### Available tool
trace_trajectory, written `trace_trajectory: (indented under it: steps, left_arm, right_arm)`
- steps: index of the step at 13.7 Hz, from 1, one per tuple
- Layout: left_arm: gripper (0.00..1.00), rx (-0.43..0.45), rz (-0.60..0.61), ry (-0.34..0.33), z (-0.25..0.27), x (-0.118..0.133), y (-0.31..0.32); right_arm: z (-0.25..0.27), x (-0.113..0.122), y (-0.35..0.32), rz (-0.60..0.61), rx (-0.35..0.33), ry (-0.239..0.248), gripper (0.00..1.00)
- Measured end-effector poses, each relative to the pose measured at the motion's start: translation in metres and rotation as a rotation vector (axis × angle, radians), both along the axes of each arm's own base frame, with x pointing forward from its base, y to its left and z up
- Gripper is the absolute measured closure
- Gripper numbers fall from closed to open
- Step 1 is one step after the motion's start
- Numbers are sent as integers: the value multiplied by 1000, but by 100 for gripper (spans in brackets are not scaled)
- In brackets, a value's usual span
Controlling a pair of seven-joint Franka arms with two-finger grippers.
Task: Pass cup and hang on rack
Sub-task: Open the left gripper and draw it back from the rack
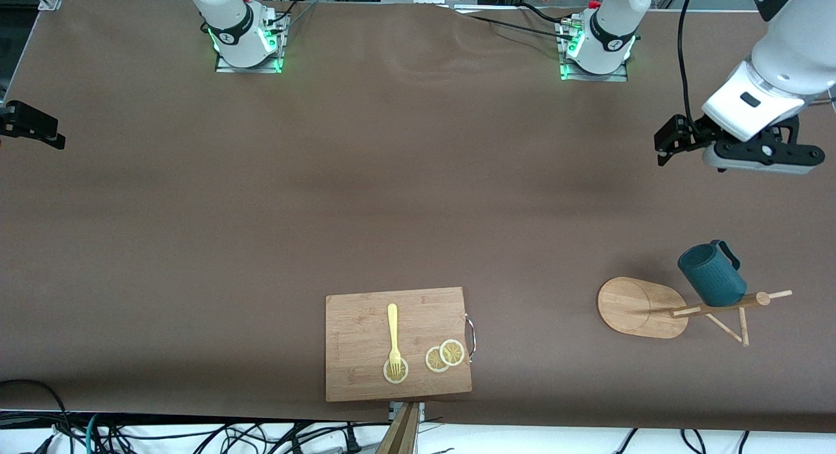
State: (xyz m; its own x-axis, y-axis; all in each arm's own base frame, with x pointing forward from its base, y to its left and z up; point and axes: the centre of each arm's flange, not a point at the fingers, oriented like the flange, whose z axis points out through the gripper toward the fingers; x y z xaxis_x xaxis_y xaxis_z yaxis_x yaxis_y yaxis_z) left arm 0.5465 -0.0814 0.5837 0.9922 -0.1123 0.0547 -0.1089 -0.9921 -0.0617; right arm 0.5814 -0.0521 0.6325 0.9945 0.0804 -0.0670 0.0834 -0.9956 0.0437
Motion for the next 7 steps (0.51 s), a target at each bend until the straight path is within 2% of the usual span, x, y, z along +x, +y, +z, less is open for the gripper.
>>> trace_trajectory:
  steps: [7]
  left_arm:
    - [0, 1, 17, 32, 0, 10, 8]
  right_arm:
    - [0, 0, -1, -2, 0, 0, 0]
